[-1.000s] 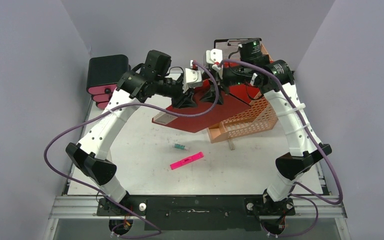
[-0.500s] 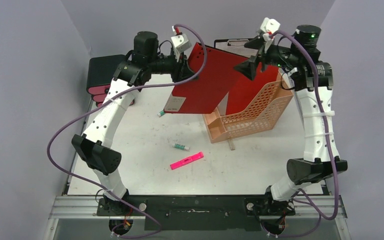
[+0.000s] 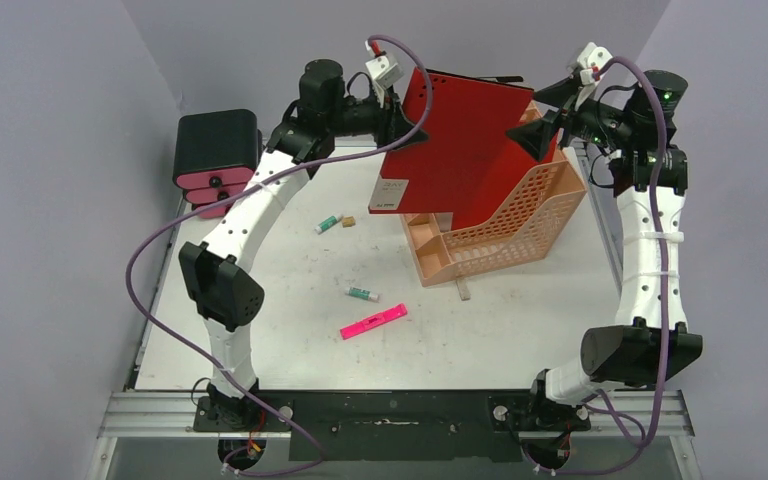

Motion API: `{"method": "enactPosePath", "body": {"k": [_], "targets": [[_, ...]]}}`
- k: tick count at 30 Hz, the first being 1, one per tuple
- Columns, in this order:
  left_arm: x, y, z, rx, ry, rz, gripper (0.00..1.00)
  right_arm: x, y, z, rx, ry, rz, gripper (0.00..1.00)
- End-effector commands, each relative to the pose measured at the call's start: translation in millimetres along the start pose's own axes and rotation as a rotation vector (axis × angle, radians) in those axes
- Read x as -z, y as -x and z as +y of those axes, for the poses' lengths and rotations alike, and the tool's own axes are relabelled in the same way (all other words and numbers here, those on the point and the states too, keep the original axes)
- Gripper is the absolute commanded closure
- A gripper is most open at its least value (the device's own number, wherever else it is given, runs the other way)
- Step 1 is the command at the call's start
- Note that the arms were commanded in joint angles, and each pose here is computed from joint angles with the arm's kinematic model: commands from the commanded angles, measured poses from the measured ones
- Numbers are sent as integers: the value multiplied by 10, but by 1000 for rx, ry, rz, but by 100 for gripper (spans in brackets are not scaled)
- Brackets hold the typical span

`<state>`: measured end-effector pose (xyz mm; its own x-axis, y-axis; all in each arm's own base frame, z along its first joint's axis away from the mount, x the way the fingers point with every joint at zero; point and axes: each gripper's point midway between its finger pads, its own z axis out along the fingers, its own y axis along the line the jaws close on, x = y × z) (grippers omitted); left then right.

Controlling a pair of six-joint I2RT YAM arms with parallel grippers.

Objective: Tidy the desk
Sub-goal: Place the folder in the storage box.

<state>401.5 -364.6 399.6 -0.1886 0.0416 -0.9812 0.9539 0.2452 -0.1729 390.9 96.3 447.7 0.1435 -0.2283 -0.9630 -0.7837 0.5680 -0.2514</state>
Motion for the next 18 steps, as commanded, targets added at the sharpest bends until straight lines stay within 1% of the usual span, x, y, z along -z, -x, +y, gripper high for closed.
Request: {"method": "enactPosePath", "body": {"k": [1, 5, 9, 13, 18], "targets": [[-25, 551, 53, -155, 24, -185, 100, 138, 273, -9, 34, 6, -105, 10], [-117, 512, 239, -185, 67, -222, 100, 229, 232, 4, 25, -8, -107, 10], [-216, 465, 385, -163, 85, -257, 100, 297, 234, 28, 35, -20, -104, 10], [-348, 487, 335, -141, 33, -306, 100, 313, 204, -13, 36, -35, -93, 10], [-584, 389, 304, -108, -13, -336, 100, 320, 196, -93, 31, -58, -86, 10]]}}
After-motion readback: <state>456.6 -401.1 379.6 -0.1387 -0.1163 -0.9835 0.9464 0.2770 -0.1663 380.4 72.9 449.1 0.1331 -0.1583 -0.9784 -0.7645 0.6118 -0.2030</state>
